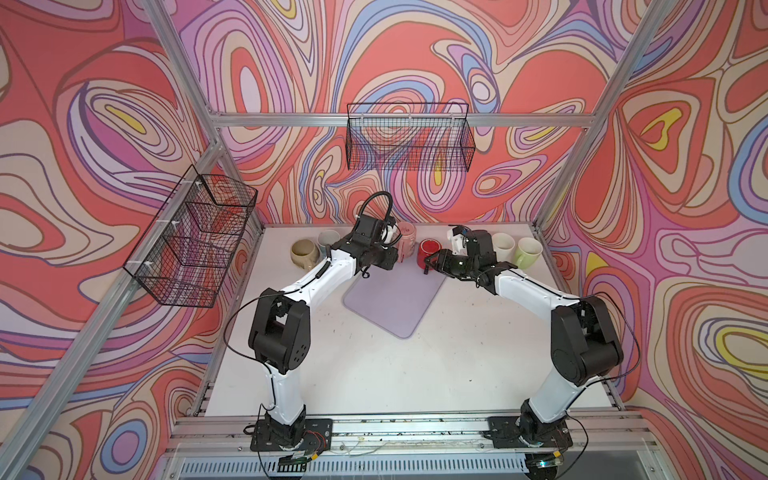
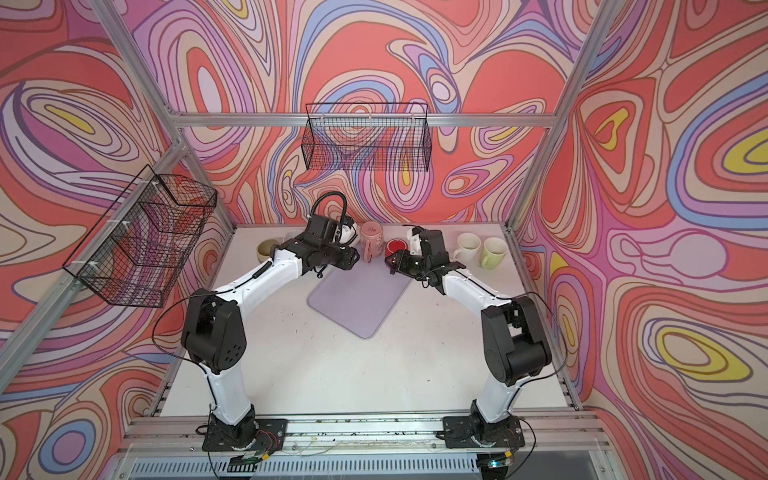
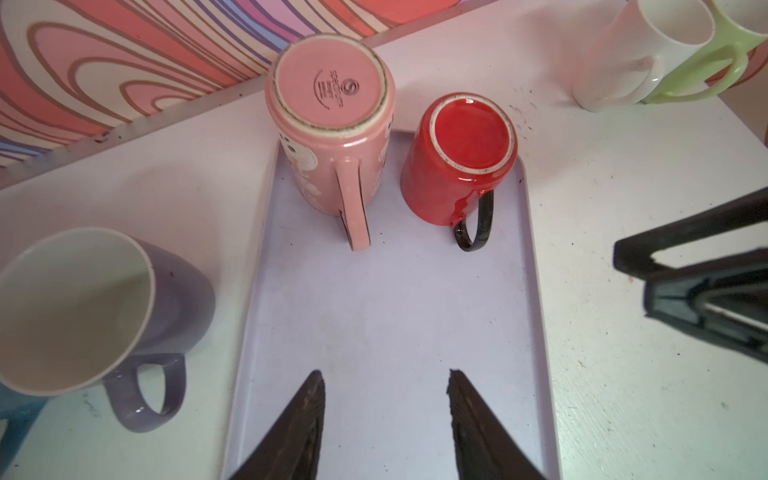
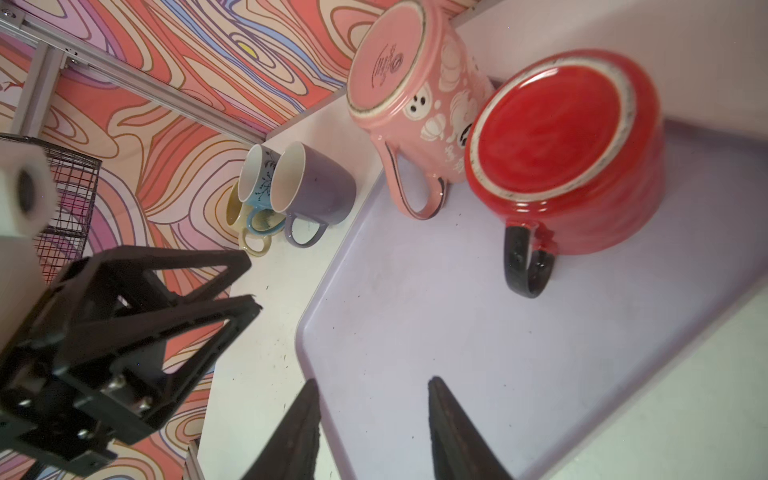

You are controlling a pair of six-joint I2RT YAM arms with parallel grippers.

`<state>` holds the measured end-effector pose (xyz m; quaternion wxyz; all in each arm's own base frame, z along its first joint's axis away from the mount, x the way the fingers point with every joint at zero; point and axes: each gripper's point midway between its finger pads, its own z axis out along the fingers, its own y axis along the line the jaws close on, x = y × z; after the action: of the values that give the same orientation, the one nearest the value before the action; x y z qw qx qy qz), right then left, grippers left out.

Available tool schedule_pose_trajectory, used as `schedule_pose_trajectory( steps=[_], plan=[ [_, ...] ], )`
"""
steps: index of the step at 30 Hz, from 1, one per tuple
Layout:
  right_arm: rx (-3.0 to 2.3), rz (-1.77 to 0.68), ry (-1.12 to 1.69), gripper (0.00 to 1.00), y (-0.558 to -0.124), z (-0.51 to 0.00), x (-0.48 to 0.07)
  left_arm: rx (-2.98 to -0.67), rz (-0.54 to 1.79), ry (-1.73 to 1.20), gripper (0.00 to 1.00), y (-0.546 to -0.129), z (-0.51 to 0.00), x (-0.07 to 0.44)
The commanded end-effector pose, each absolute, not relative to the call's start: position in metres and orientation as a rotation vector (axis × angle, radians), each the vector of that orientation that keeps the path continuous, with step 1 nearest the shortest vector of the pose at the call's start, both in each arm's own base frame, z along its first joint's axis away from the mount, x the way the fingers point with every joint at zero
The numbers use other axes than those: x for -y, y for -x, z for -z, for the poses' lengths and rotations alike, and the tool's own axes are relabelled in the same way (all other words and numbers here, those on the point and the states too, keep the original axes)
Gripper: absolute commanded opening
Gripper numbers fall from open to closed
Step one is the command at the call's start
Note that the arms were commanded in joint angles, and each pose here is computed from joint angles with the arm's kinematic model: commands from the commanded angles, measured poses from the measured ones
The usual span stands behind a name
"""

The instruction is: Turn the mug right side up

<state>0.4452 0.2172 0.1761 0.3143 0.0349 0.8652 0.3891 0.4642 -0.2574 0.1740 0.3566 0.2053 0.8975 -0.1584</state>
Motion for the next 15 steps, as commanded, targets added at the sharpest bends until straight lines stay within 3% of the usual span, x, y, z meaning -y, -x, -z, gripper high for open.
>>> schedule_pose_trajectory(
  steps=[1,15],
  plan=[
    [-2.269,-0.98,-0.065,0.44,-0.445,-0.192,-0.205,-2.264,0.446,-0.47,0.51,-0.481,-0.174,0.272],
    [-2.274,-0.945,-0.061,0.44,-0.439,-0.201,-0.186,-2.28,0.432,-0.378,0.52,-0.525,-0.113,0.292]
  ],
)
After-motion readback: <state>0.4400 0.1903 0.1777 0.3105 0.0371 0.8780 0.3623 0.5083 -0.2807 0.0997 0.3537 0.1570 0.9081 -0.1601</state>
